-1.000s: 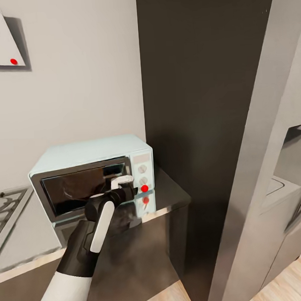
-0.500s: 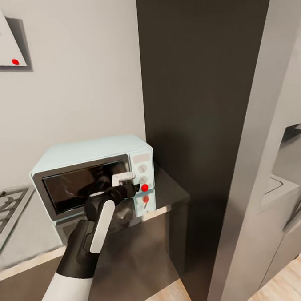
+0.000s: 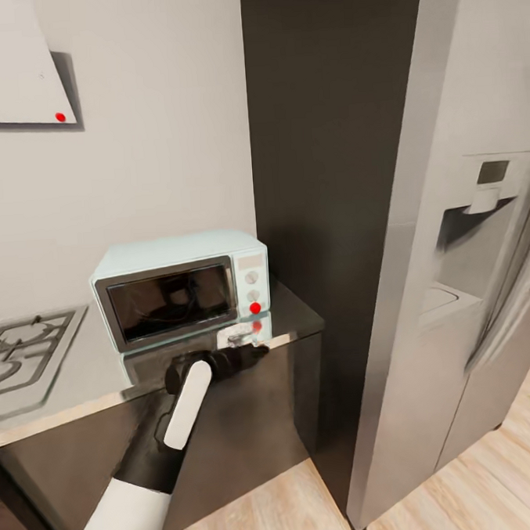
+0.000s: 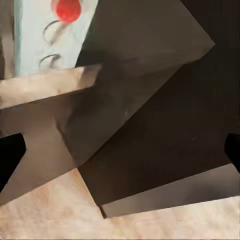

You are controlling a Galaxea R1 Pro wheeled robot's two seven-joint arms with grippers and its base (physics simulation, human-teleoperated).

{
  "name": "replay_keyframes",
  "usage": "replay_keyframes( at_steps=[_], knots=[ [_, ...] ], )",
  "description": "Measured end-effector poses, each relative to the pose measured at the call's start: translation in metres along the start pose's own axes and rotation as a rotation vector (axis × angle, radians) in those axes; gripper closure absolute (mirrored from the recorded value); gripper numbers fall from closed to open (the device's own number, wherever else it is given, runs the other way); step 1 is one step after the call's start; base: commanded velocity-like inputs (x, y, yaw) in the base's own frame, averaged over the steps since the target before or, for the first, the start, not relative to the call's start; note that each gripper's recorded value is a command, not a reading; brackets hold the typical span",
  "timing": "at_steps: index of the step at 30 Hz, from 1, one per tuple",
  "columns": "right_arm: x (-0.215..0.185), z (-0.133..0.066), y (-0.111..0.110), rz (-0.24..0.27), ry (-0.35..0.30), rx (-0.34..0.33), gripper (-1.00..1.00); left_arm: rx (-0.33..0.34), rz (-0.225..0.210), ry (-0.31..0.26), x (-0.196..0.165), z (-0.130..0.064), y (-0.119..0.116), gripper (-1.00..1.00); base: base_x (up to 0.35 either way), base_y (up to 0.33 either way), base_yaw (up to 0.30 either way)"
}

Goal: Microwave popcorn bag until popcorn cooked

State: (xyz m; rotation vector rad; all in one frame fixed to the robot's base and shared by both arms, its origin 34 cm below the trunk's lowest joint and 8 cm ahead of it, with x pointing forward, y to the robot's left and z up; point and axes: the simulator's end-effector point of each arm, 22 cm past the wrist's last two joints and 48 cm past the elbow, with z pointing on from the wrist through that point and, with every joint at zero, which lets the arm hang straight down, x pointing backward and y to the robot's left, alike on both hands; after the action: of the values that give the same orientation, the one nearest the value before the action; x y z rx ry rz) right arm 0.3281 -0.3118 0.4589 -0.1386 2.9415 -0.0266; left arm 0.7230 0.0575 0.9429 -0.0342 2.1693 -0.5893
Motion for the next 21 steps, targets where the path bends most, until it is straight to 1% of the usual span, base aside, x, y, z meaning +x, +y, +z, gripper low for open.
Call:
replay_keyframes(
  at_steps=[1,2,3,4,5,6,7,8,9,10,11,13,15,18,21],
  knots=[
    [0.000,0.000,0.000,0.000,0.000,0.000,-1.00,0.017,-0.054,0.081,0.029,0.015,0.004,-1.00,-0.347,0.000,0.000],
    [0.000,0.000,0.000,0.000,0.000,0.000,-1.00,0.023,-0.157,0.180,0.074,0.037,0.014,-1.00,-0.347,0.000,0.000],
    [0.000,0.000,0.001,0.000,0.000,-0.001,-1.00,-0.004,-0.222,0.237,0.111,0.054,0.028,-1.00,-0.347,0.000,0.000],
    [0.000,0.000,0.001,0.000,0.001,-0.001,-1.00,-0.029,-0.259,0.260,0.142,0.068,0.035,-1.00,-0.347,0.000,0.000],
    [0.000,0.000,0.001,0.000,0.001,-0.001,-1.00,-0.068,-0.278,0.289,0.184,0.081,0.048,-1.00,-0.346,0.000,0.000],
    [0.000,0.000,0.001,0.000,0.002,-0.001,-1.00,-0.106,-0.286,0.324,0.214,0.084,0.062,-1.00,-0.346,0.000,0.000],
    [0.000,0.000,0.001,0.000,0.001,-0.001,-1.00,-0.143,-0.306,0.347,0.249,0.086,0.078,-1.00,-0.347,0.000,0.000],
    [0.000,0.000,0.001,0.000,0.002,-0.001,-1.00,-0.232,-0.336,0.446,0.316,0.074,0.114,-1.00,-0.347,0.000,0.000],
    [0.000,0.000,0.001,0.000,0.002,-0.001,-1.00,-0.295,-0.363,0.511,0.367,0.056,0.142,-1.00,-0.347,0.000,0.000],
    [0.000,0.000,0.001,0.000,0.002,-0.001,-1.00,-0.305,-0.382,0.508,0.383,0.049,0.153,-1.00,-0.346,0.000,0.000],
    [0.000,0.000,0.001,0.000,0.001,-0.001,-1.00,-0.315,-0.391,0.498,0.389,0.045,0.163,-1.00,-0.346,0.000,0.000],
    [0.000,0.000,0.001,0.000,0.001,-0.001,-1.00,-0.328,-0.397,0.486,0.396,0.038,0.177,-1.00,-0.346,0.000,0.000],
    [0.000,0.000,0.001,0.000,0.000,-0.001,-1.00,-0.371,-0.410,0.546,0.452,0.008,0.189,-1.00,-0.346,0.000,0.000],
    [0.000,0.000,0.001,0.000,0.001,-0.001,-1.00,-0.436,-0.426,0.597,0.512,-0.035,0.210,-1.00,-0.346,0.000,0.000],
    [0.000,0.000,0.001,0.000,0.000,-0.001,-1.00,-0.491,-0.424,0.596,0.541,-0.063,0.231,-1.00,-0.346,0.000,0.000]
  ],
)
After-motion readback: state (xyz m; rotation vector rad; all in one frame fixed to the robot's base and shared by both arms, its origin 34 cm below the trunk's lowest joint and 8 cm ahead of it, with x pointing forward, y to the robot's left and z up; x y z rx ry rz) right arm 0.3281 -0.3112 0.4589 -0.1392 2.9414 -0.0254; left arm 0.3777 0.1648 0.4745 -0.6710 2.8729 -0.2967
